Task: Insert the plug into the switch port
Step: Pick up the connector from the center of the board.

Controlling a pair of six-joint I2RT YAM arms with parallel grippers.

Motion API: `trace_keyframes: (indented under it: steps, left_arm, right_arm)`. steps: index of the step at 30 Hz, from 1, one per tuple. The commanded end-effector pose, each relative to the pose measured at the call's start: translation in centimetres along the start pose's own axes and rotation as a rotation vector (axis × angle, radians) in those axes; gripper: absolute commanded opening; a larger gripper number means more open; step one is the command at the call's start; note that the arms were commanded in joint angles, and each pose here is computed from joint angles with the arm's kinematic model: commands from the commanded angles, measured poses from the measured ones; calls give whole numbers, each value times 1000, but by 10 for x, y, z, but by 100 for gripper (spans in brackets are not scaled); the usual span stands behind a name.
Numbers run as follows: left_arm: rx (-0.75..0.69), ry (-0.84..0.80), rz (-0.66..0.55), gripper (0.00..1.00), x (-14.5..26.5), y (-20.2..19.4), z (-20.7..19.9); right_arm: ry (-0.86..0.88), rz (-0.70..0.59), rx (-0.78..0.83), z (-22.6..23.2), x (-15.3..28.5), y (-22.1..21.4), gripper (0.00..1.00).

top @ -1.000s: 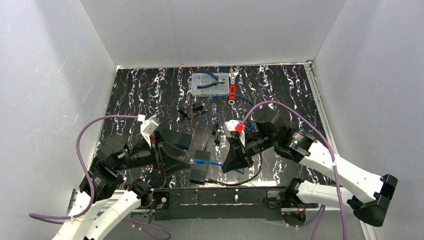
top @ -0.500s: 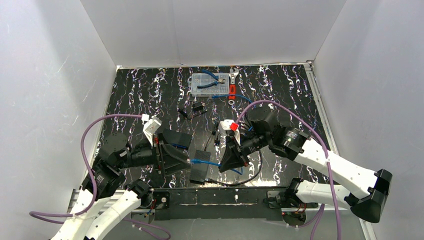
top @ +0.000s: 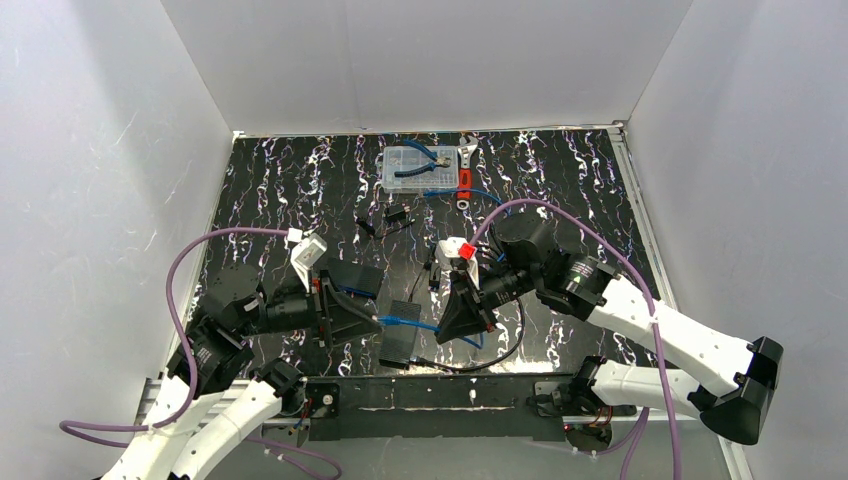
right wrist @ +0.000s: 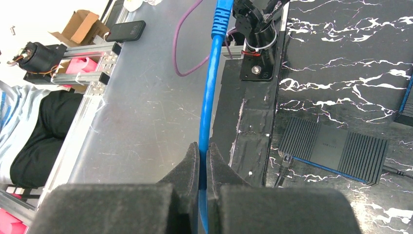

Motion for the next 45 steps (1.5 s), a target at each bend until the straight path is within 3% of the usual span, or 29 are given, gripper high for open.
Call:
trace_keyframes:
  steps: [1,7,10,14,22,26,37,45]
  left_arm:
    - [2,5,29,30,-3,-3,6]
    - [-2,4,26,19,-2,-3,5]
    - [-1,7,24,0,-2,-3,5]
    - [1,20,12,0,-2,-3,7]
    - [87,67,1,0,-8,-2,18]
    - [153,91,-3,0,-14,-4,30]
    - [308,177,21,0,-24,-9,51]
    - [394,185,55,0,-29,-13,57]
  right_arm:
    - [19,-50,59,3,0,19,1]
    - [32,-44,50,4,-1,17,1]
    - [43,-40,44,5,-3,17,1]
    - [32,-27,38,3,-4,15,3]
    - [-100,0,98,-2,6,19,39]
    - [-165,15,166,-7,10,21,49]
    - [-207,69,479,-15,-17,12,52]
    - [-392,59,628,-30,-32,15,51]
Point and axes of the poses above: each gripper's point midway between its finger pads, its own x axis back along the fingers, its own z axis along the line the jaws close on, y = z × x, the point moved 6 cm from there along x, back along the fingers, and after that the axes turned 15 degrees about x, right-handed, at the moved point
